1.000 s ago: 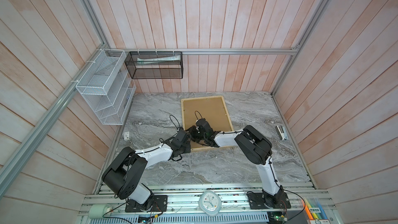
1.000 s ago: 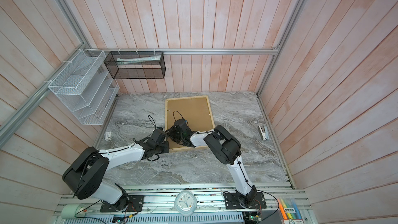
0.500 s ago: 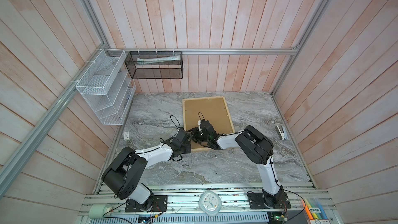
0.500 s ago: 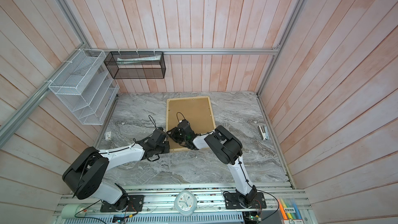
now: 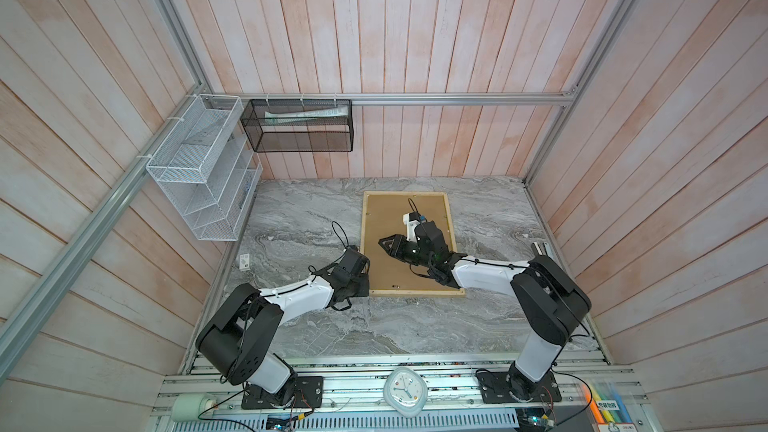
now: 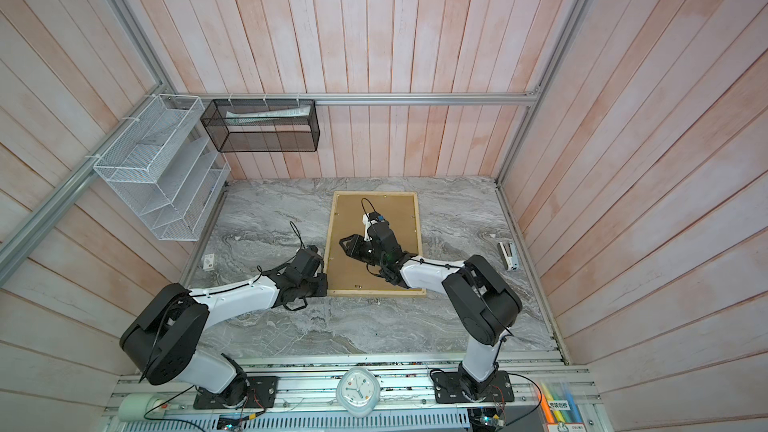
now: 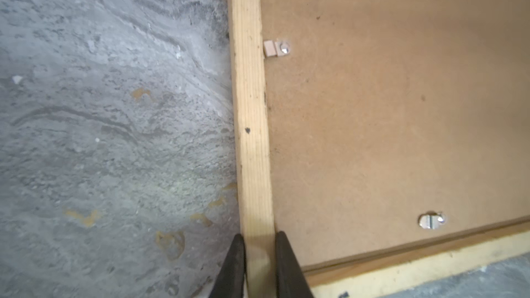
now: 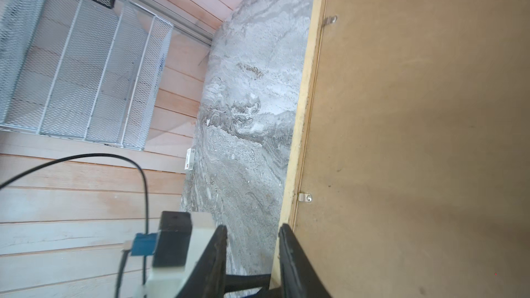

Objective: Put the photo into the frame
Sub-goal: 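Lift the right gripper off the backing and move it along the frame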

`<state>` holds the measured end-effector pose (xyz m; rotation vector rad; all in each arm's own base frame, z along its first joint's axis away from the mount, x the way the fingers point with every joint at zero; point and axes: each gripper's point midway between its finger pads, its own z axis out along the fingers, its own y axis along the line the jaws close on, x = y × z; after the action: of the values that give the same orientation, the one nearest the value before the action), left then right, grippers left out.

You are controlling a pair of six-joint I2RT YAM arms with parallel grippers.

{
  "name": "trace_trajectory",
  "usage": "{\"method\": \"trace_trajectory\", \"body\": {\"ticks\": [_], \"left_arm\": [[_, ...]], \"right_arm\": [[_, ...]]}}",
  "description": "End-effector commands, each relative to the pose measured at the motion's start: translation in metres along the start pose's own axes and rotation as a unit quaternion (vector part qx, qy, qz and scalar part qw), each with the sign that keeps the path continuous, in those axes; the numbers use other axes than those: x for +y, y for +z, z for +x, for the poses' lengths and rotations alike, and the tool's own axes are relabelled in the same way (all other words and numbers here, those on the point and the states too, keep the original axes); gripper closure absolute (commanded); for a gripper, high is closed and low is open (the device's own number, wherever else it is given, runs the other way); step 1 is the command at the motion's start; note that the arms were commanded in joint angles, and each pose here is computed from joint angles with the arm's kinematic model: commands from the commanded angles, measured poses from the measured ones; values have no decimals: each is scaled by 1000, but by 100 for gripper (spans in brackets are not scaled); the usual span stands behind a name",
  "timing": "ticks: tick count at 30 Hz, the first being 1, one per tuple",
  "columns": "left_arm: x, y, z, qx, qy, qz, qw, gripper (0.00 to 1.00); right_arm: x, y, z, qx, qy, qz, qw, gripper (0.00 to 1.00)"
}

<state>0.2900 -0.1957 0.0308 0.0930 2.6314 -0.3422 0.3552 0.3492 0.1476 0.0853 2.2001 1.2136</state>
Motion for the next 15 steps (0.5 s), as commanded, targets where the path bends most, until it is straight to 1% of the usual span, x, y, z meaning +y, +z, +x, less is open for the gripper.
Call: {"method": "trace_trajectory", "body": {"ticks": [1,5,8,10,12,14,15], "left_arm": [[-17,-11,-24,-26,20,27,999,74],[-22,-19,-36,-45,16,35,998,66],[-24,-27,-40,-58,6,43,997,61],[-23,-31,-39,-66,-17,45,997,58],[-22,-34,-34,-73,-48,54,995,57],[-17,-37,-29,-79,-86,40,992,57],[-17,-39,-25,-83,-106,37,990,56]], "right_arm": [[-52,-27,-8,7,-34,91,995,67],[-92,-70,-34,-11,-38,141,989,66],[-127,-103,-49,-23,-37,194,980,65],[-151,-122,-56,-33,-31,216,975,64],[-174,-136,-60,-44,-33,235,970,64],[-199,-147,-64,-53,-19,256,965,64],[-205,-148,-63,-44,-19,254,966,63]]}}
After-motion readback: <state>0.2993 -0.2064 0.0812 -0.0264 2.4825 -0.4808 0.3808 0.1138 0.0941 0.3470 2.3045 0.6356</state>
